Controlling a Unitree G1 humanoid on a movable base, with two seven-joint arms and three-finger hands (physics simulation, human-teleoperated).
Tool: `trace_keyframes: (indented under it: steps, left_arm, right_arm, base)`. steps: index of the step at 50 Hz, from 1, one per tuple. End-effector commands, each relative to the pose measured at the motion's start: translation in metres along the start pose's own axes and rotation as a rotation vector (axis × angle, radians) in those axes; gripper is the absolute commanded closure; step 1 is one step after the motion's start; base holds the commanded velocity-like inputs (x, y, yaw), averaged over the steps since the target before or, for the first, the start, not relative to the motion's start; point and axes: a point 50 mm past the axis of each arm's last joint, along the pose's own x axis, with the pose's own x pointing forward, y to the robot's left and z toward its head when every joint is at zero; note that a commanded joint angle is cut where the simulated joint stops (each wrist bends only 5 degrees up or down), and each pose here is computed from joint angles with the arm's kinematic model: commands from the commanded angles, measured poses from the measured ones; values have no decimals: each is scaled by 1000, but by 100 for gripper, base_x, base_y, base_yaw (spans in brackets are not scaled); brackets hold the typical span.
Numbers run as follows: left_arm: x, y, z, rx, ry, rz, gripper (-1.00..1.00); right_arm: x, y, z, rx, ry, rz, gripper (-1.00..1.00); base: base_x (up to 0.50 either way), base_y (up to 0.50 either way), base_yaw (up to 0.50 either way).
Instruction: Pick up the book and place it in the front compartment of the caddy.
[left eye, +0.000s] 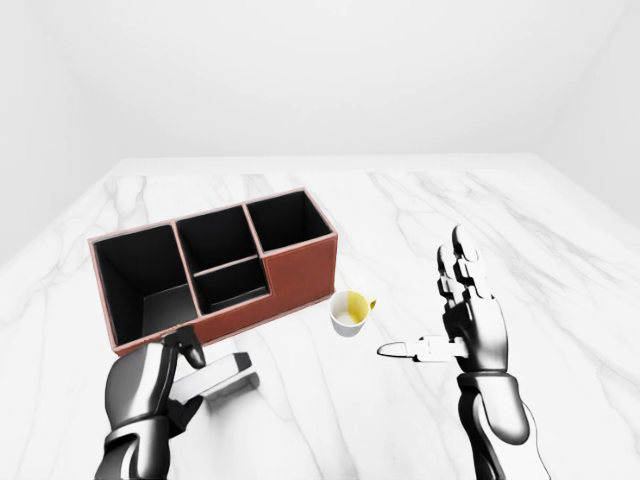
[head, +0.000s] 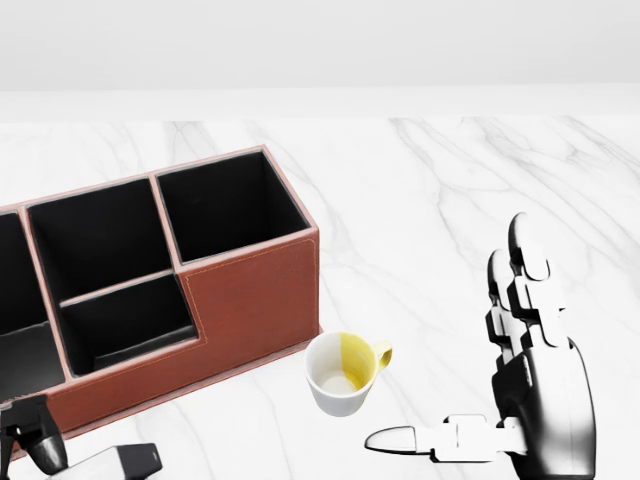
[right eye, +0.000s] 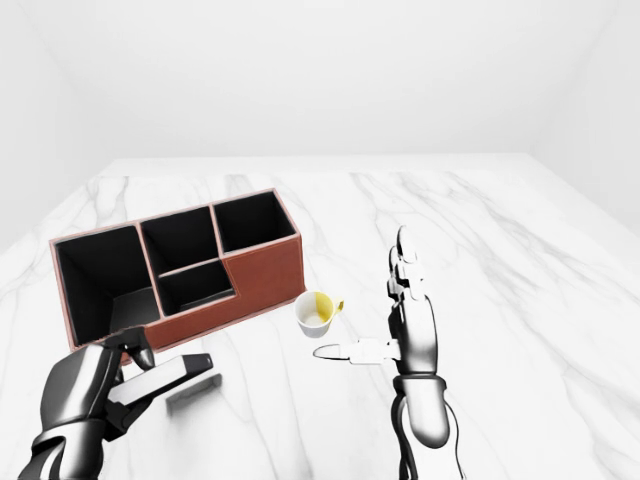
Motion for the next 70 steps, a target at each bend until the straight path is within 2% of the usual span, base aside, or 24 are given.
trace_keyframes:
  steps: [1,10,17,26,33,38,51,57,64,70]
  left_arm:
    - [3,38,9,-51,-31,127,100]
    - [11,60,27,-54,-114,186,100]
    - [18,86,55,-29,-251,252,100]
    - [33,113,70,-13,-238,316,100]
    - [43,124,80,60,-270,364,100]
    - [47,130,86,90,-290,382,100]
    - [60,134,93,107,-316,395,100]
    - [70,133,98,114,-325,402,100]
    - [94,130,98,88,-327,388,100]
    - [100,129,102,65,-348,373,100]
  right_arm:
    - [-1,-2,-1,2,3,-5,-100]
    - [0,-2,0,3,-1,-7,-100]
    - [0,-2,1,3,-3,-6,-100]
    - [0,-3,1,5,-5,-10,-100]
    - [1,-5,0,8,-3,-13,-100]
    - [1,-6,0,8,-1,-15,-100]
    - [0,-5,0,5,-2,-16,-100]
    - [0,-6,0,5,0,-20,-100]
    - [1,-6,-2,5,7,-19,-100]
    - [0,-6,-2,5,6,-20,-100]
  base:
    - [0,0,0]
    - [0,0,0]
    - [0,0,0]
    - [0,0,0]
    - [0,0,0]
    - [0,0,0]
    - [0,0,0]
    - [0,0,0]
    - [0,0,0]
    - [0,0,0]
